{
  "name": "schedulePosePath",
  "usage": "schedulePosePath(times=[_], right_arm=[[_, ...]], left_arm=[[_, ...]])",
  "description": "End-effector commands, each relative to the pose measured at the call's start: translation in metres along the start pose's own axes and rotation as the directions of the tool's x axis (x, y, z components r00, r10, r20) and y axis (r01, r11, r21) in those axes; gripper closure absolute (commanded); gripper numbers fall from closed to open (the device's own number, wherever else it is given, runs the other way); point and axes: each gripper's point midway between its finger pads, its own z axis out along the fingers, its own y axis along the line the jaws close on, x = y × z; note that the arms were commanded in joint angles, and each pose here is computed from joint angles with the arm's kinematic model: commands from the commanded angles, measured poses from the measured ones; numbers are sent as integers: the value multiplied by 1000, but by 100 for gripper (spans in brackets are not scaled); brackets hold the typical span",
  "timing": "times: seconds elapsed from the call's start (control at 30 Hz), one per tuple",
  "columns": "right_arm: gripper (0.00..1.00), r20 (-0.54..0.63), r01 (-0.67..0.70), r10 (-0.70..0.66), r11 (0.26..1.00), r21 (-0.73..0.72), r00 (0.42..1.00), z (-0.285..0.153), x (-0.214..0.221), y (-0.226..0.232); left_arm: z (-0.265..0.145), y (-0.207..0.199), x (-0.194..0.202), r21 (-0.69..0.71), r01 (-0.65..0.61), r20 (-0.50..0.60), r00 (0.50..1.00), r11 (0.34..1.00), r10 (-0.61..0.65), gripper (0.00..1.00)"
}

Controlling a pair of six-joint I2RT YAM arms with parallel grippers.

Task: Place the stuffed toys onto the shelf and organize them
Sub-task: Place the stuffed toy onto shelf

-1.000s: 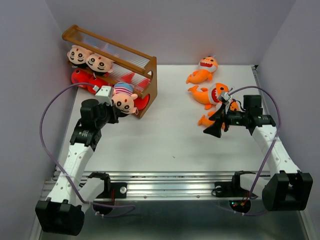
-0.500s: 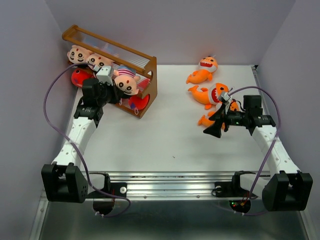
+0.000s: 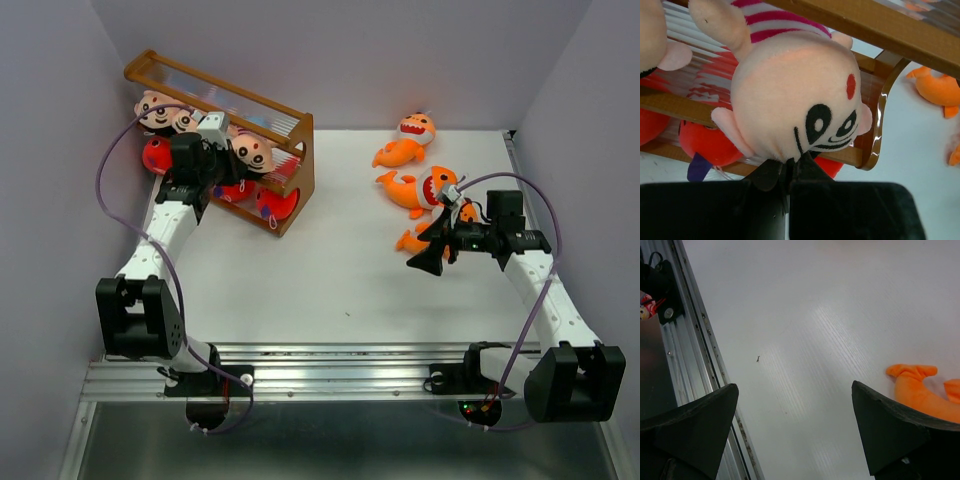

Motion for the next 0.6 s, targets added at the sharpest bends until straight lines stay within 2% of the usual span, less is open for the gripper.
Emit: schedulePosePath(times=[0.0,0.27,0.47,0.57], right_arm=[[0,14,42,-42,999,12,999,-1,-2,-4],[0,3,36,-36,999,20,999,1,1,-8],[0,-6,31,-31,999,26,1000,1,4,-11],[0,-7,33,-33,999,27,999,2,4,-12]], left_arm=[[1,-3,-45,24,-53,110,993,998,50,100],[21,10,-45,5,-20,94,995,1000,19,100],[30,14,-40,4,-5,73,997,1000,5,92],[31,17,-39,-7,-1,63,998,1000,2,85]])
